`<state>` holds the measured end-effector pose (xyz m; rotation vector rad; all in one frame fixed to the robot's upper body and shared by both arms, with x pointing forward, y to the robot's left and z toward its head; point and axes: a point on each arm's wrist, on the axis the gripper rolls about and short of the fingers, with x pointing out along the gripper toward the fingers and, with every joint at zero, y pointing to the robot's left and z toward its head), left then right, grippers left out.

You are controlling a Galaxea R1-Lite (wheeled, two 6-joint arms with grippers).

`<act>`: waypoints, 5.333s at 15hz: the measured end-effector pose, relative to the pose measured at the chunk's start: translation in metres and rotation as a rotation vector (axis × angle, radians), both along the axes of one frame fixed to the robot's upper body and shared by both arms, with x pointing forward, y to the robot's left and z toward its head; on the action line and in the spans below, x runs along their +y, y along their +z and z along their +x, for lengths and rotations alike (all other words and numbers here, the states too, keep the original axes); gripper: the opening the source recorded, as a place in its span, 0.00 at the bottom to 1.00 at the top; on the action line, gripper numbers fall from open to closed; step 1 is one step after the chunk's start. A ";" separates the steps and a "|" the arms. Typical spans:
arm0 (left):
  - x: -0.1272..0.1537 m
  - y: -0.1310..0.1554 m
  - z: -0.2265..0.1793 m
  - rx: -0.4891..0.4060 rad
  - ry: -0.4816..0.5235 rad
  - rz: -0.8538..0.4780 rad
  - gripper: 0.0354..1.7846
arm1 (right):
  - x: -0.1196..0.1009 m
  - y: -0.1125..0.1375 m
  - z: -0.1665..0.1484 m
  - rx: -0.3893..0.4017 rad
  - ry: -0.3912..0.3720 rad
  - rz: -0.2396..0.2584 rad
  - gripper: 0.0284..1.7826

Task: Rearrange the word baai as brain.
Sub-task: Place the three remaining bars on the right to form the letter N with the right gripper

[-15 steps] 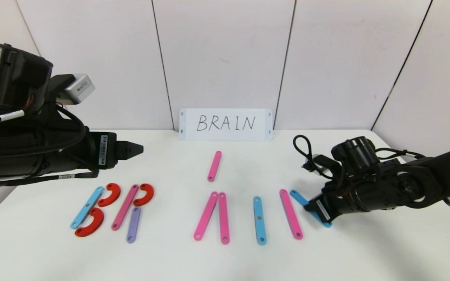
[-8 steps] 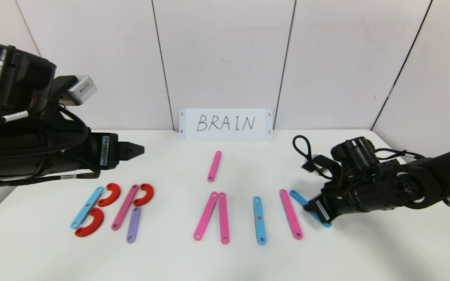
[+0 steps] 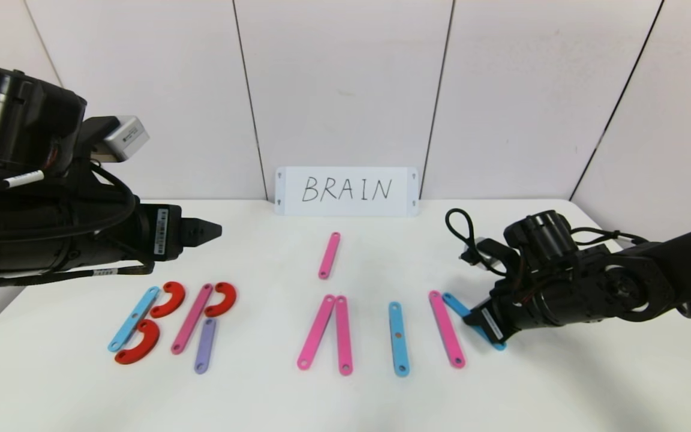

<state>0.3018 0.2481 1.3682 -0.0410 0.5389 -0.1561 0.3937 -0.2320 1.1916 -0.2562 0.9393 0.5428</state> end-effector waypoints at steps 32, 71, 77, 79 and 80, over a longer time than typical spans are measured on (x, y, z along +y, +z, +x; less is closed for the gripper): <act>0.000 0.001 -0.002 -0.004 -0.003 -0.001 0.94 | 0.042 0.065 0.047 -0.300 -0.124 0.075 0.97; 0.013 0.021 -0.031 -0.087 -0.023 -0.008 0.94 | 0.236 -0.004 0.073 -0.224 -0.323 0.136 0.97; 0.012 0.019 -0.030 -0.081 -0.025 -0.006 0.94 | 0.231 -0.010 0.085 -0.259 -0.327 0.151 0.97; 0.012 0.019 -0.030 -0.080 -0.025 -0.005 0.94 | 0.229 -0.010 0.087 -0.258 -0.332 0.150 0.97; 0.012 0.019 -0.030 -0.080 -0.026 -0.006 0.94 | 0.228 -0.009 0.088 -0.257 -0.336 0.148 0.97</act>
